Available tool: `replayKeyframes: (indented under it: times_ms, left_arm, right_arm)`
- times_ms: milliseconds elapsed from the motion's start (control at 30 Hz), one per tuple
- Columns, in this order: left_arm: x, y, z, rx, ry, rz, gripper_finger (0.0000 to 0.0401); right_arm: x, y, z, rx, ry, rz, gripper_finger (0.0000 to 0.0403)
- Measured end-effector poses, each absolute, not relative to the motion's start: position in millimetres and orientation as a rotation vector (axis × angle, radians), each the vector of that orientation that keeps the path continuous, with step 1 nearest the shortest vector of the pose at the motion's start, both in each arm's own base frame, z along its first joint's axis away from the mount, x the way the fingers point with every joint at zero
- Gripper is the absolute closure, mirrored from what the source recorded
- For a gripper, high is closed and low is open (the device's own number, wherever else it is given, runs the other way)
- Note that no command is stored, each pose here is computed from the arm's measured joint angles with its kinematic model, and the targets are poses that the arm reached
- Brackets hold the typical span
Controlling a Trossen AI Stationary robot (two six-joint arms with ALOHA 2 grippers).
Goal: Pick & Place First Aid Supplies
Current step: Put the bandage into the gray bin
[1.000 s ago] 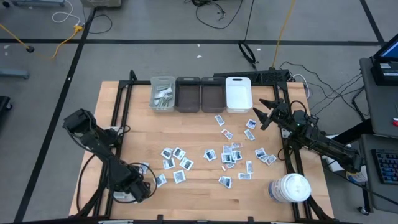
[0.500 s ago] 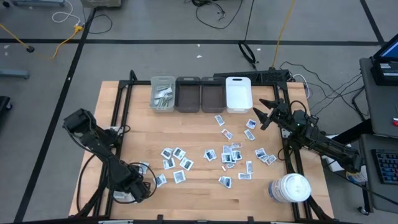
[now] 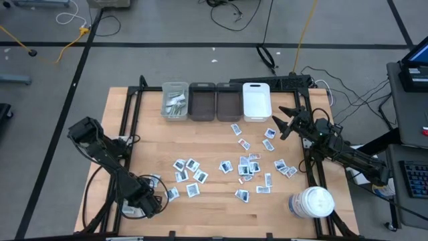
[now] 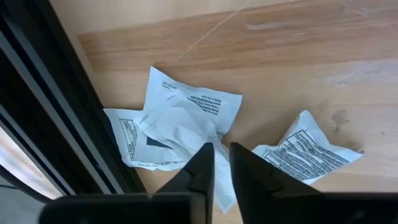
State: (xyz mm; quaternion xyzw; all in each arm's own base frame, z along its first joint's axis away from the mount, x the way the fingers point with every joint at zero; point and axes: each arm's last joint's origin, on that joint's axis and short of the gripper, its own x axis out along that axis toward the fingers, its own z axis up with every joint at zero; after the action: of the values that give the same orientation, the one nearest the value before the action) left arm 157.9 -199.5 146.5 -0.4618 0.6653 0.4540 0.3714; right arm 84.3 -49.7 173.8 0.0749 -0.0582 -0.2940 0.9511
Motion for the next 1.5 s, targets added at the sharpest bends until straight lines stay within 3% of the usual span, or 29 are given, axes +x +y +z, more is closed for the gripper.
replayKeyframes:
  times_ms: [200, 700, 933, 1100, 1400, 1500]
  left_arm:
    - [155.8, -198.9, 146.5, -1.171, 1.703, 1.189, 0.0361]
    - [158.6, -200.8, 139.3, -1.155, 1.767, 1.185, 0.0284]
    - [161.7, -200.9, 138.2, -1.152, 1.723, 1.134, 0.0268]
    - [163.9, -199.5, 138.2, -1.146, 1.723, 1.111, 0.0293]
    - [163.7, -199.8, 138.2, -1.131, 1.748, 1.083, 0.0389]
    - [163.5, -199.6, 139.3, -1.134, 1.749, 1.079, 0.0395]
  right_arm:
    - [84.3, -49.7, 173.7, 0.152, -0.118, -0.598, 0.0105]
    - [84.3, -49.7, 173.8, 0.152, -0.118, -0.598, 0.0105]
    - [84.3, -49.7, 173.8, 0.152, -0.118, -0.598, 0.0105]
    - [84.3, -49.7, 173.7, 0.152, -0.118, -0.598, 0.0105]
    - [84.3, -49.7, 173.8, 0.152, -0.118, -0.598, 0.0105]
    - [84.3, -49.7, 173.7, 0.152, -0.118, -0.598, 0.0105]
